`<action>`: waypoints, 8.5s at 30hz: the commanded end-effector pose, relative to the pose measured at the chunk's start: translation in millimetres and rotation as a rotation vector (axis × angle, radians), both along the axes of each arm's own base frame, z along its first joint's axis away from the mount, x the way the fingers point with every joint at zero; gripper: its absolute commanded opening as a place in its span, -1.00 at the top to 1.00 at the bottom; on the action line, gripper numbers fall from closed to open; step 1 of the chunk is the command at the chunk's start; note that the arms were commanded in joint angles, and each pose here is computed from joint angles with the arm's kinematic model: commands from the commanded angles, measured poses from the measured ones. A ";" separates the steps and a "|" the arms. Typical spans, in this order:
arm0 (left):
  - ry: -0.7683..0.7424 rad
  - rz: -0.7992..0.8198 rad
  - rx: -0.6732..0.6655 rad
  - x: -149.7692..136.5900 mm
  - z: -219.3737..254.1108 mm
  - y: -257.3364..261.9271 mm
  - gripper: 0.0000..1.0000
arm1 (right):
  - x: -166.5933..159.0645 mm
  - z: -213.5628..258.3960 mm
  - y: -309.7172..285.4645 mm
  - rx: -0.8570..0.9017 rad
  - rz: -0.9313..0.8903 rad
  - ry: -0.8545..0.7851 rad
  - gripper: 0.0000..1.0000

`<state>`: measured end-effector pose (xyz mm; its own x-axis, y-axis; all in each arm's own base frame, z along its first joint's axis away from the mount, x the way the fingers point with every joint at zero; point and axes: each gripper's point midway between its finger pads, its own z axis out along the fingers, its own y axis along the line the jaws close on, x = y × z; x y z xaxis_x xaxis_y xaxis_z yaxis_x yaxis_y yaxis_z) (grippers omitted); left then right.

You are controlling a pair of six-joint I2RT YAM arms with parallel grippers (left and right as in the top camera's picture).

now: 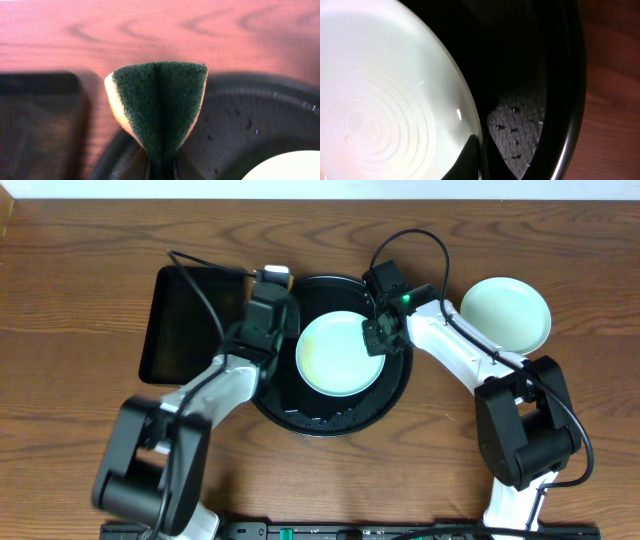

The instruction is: Clean dirty plates on tray and stack at the side

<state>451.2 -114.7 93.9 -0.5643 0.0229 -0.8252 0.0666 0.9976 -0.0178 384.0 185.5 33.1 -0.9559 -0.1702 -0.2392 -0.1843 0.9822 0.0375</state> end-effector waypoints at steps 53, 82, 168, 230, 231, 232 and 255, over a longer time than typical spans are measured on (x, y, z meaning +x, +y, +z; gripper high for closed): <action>0.402 0.275 -0.318 -65.5 -42.0 160.6 0.84 | -1.3 224.9 90.4 -0.333 0.234 -0.824 0.98; 0.371 0.129 -0.179 -44.5 -73.5 163.4 0.83 | 62.3 153.3 -179.2 0.139 -0.387 -0.310 0.98; 0.218 0.121 -0.155 -21.2 -38.2 168.6 -0.68 | -143.9 449.3 -123.0 0.062 0.322 -1.223 -0.98; 0.218 0.121 -0.155 -21.2 -38.2 168.6 -0.68 | -144.1 129.6 -138.6 0.169 0.141 -1.276 -0.98; 0.218 0.121 -0.155 -21.2 -38.2 168.6 -0.68 | -144.1 129.6 -138.6 0.169 0.141 -1.276 -0.99; 0.218 0.121 -0.155 -21.2 -38.2 168.6 -0.68 | -144.1 129.6 -138.6 0.169 0.141 -1.276 -0.98; 0.168 0.083 -0.144 -53.5 35.4 147.6 -0.68 | -144.1 129.6 -138.6 0.169 0.141 -1.276 -0.98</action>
